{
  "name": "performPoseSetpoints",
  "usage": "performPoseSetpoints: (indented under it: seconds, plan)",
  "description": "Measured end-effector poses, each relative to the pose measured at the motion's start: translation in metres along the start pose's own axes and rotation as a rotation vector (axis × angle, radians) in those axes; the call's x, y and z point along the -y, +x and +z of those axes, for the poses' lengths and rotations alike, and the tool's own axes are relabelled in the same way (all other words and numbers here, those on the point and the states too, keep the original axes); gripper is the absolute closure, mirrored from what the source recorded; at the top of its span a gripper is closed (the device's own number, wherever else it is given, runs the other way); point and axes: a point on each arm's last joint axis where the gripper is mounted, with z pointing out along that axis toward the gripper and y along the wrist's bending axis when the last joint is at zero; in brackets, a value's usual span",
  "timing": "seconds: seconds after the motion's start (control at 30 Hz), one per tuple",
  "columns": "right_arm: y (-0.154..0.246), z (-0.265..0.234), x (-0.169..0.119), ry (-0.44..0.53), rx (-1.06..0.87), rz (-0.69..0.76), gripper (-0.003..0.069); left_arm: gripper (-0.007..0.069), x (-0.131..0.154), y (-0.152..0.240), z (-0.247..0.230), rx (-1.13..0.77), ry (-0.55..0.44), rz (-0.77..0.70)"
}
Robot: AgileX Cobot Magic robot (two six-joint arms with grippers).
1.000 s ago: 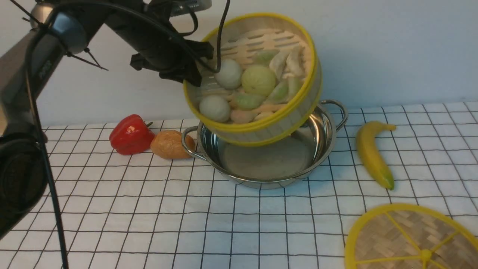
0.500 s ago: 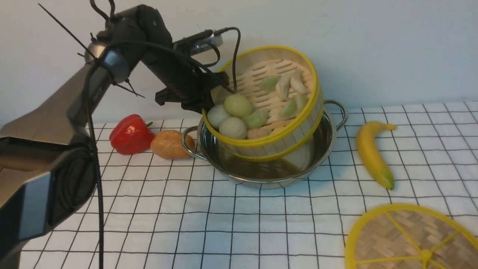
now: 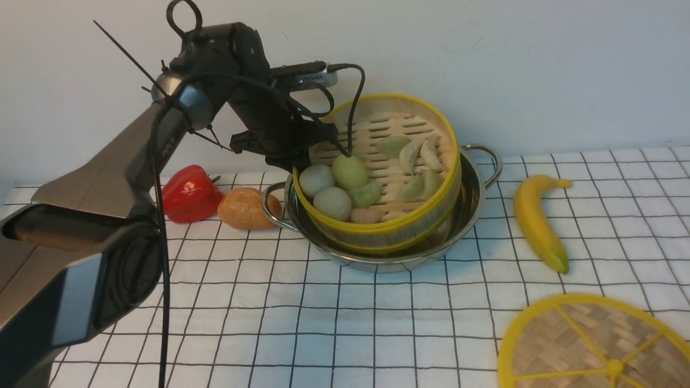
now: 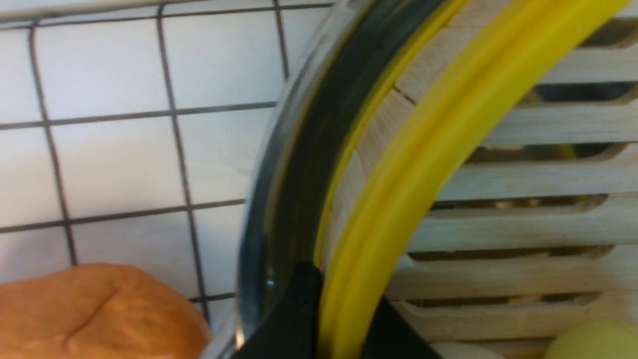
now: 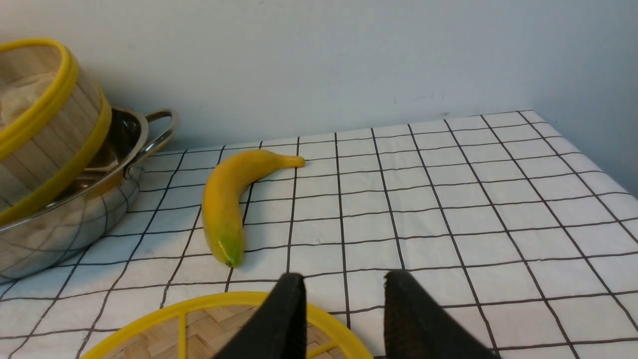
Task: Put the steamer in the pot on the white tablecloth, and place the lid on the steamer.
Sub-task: 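Place the bamboo steamer basket with dumplings into the steel pot with the left gripper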
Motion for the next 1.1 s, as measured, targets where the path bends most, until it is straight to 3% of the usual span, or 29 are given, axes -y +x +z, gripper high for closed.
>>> performPoseSetpoints:
  seconds: [0.2, 0.6, 0.8, 0.83, 1.1]
  plan:
    - [0.0, 0.0, 0.0, 0.0, 0.0, 0.0, 0.0416, 0.0599, -0.003, 0.0, 0.002, 0.001, -0.03, 0.02]
    - [0.0, 0.0, 0.0, 0.0, 0.0, -0.001, 0.0416, 0.0586, -0.001, 0.005, 0.025, -0.047, 0.028, 0.057]
    - [0.0, 0.0, 0.0, 0.0, 0.0, 0.001, 0.0416, 0.0462, 0.0, 0.004, 0.024, -0.037, 0.034, 0.047]
    - [0.0, 0.0, 0.0, 0.0, 0.0, 0.001, 0.0416, 0.0386, 0.001, 0.003, 0.024, -0.033, 0.046, 0.052]
    - [0.0, 0.0, 0.0, 0.0, 0.0, 0.001, 0.0416, 0.009, 0.009, -0.002, 0.005, 0.011, 0.101, 0.104]
